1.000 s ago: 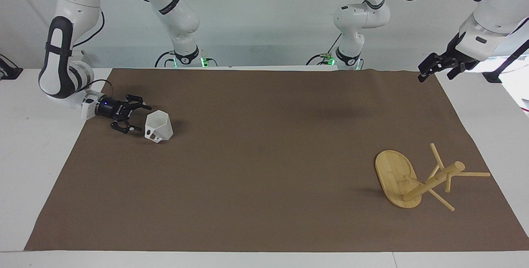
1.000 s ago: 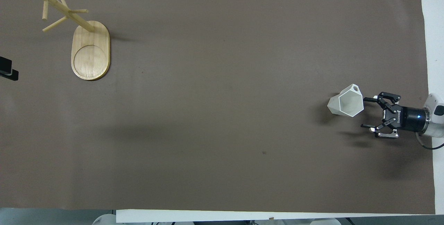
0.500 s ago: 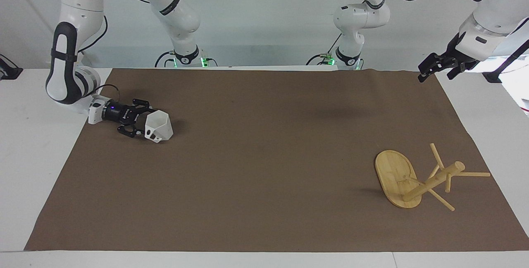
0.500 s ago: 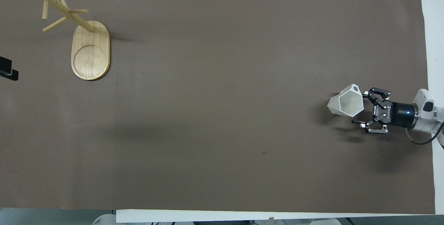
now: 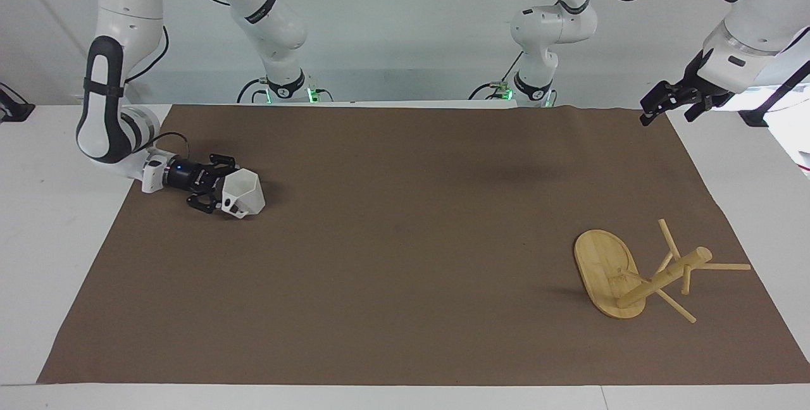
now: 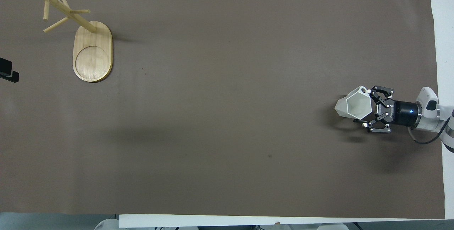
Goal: Hang cup on rack
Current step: 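Lift the white cup with the right gripper toward the wooden rack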
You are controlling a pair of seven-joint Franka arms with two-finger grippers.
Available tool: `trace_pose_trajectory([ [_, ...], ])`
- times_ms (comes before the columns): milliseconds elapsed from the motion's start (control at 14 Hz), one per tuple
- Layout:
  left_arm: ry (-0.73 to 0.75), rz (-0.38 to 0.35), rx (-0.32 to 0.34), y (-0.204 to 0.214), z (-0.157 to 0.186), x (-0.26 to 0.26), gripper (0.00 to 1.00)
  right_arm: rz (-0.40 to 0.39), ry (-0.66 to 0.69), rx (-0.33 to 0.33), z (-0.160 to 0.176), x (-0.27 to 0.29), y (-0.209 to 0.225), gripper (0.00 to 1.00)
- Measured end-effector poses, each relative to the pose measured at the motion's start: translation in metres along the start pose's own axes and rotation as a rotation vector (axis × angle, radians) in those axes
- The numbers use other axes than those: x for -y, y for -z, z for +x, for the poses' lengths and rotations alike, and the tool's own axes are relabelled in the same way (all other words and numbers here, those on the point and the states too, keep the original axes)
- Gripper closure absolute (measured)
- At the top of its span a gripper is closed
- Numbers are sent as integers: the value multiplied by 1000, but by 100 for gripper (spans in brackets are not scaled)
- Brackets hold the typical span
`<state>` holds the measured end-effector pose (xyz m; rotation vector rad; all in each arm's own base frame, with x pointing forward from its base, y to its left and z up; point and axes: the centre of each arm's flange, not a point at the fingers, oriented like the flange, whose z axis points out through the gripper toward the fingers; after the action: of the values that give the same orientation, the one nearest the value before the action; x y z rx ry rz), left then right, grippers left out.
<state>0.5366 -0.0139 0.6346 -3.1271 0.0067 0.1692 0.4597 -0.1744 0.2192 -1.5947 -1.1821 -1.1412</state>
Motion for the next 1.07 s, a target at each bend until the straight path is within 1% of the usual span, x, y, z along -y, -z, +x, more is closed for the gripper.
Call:
trace_pose_trajectory([
  [357, 0, 0, 0, 0, 0, 0, 0, -1, -4, 9, -2, 0, -6, 0],
  [786, 0, 0, 0, 0, 0, 0, 0, -5, 17, -5, -5, 4, -15, 1],
  [857, 0, 0, 0, 0, 0, 0, 0, -3, 19, -5, -5, 4, -16, 6],
  [929, 0, 0, 0, 0, 0, 0, 0, 2, 23, -4, -4, 4, -19, 7],
  [1000, 0, 0, 0, 0, 0, 0, 0, 10, 28, -3, -3, 3, -23, 15],
  [1071, 0, 0, 0, 0, 0, 0, 0, 18, 31, -2, -2, 3, -27, 19],
])
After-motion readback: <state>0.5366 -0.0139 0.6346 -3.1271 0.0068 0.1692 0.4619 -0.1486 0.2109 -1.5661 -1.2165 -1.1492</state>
